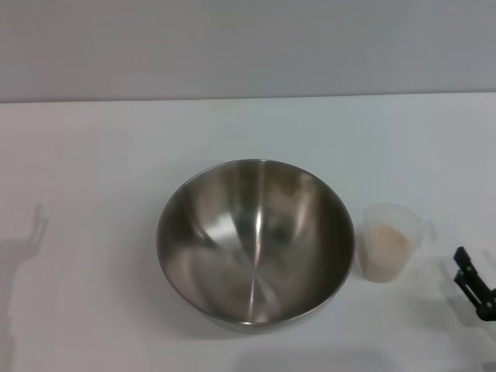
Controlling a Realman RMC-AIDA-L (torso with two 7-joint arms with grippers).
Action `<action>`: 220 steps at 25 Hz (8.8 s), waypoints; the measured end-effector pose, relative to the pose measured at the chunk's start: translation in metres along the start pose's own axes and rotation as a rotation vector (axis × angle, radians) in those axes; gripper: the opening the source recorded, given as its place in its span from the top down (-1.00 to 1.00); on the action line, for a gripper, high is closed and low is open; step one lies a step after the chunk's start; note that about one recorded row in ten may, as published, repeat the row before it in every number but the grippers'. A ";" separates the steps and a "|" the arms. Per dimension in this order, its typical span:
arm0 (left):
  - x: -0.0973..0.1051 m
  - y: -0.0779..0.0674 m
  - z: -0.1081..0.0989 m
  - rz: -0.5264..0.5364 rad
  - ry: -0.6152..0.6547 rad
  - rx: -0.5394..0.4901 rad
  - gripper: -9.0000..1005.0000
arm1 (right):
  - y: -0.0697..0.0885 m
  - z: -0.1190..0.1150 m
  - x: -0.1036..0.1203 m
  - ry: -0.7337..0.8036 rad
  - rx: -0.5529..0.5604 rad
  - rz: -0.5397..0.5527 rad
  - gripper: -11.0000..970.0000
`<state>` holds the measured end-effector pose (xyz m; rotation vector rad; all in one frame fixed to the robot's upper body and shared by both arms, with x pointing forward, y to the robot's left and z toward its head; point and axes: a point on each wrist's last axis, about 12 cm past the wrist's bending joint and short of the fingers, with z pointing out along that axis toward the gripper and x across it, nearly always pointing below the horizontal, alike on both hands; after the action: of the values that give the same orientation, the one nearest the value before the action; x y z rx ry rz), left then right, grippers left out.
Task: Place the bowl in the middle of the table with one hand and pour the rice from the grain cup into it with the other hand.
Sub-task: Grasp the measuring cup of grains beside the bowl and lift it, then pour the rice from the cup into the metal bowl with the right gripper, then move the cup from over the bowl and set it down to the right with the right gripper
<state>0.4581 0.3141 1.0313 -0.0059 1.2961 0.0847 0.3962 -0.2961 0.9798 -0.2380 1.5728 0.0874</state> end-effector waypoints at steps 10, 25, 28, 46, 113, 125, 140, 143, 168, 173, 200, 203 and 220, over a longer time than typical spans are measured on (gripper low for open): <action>0.001 0.001 -0.001 0.003 0.004 0.000 -0.65 | 0.004 0.021 0.003 0.050 -0.029 0.002 -0.58; 0.001 0.001 -0.002 0.005 0.009 0.004 -0.65 | 0.006 0.034 0.000 0.043 -0.053 -0.004 -0.58; 0.001 0.001 -0.002 0.005 0.009 0.003 -0.65 | 0.007 0.038 0.001 0.058 -0.057 -0.003 -0.58; 0.004 0.002 -0.004 0.009 0.025 0.004 -0.65 | 0.008 0.049 -0.001 0.056 -0.061 0.008 -0.57; 0.009 -0.002 -0.001 0.001 0.063 0.026 -0.65 | 0.099 0.109 -0.087 -0.562 -0.059 -1.064 0.94; 0.010 -0.003 -0.003 0.000 0.072 0.028 -0.65 | 0.116 0.095 -0.080 -0.707 -0.045 -1.552 0.94; 0.009 -0.004 -0.001 0.000 0.069 0.031 -0.65 | 0.130 0.093 -0.080 -0.758 0.055 -1.925 0.94; 0.009 -0.004 -0.001 0.000 0.069 0.030 -0.65 | 0.131 0.094 -0.078 -0.762 0.061 -2.024 0.94; 0.010 -0.003 -0.002 0.000 0.070 0.029 -0.65 | 0.140 0.095 -0.071 -0.844 0.019 -2.207 0.94; 0.009 -0.004 -0.002 0.000 0.069 0.030 -0.65 | 0.142 0.094 -0.074 -0.820 0.006 -2.118 0.94; 0.010 -0.004 -0.002 0.000 0.071 0.034 -0.65 | 0.058 0.068 -0.093 -0.635 -0.045 -0.171 0.94; 0.010 -0.004 -0.003 0.000 0.071 0.033 -0.65 | 0.042 0.067 -0.090 -0.624 -0.082 0.002 0.94; 0.010 -0.005 -0.001 -0.001 0.078 0.036 -0.65 | -0.014 0.048 -0.055 -0.400 0.012 0.174 0.94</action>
<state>0.4603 0.3099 1.0208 0.0210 1.3751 0.0614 0.4455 -0.2943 1.0352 -0.0668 1.1923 0.2460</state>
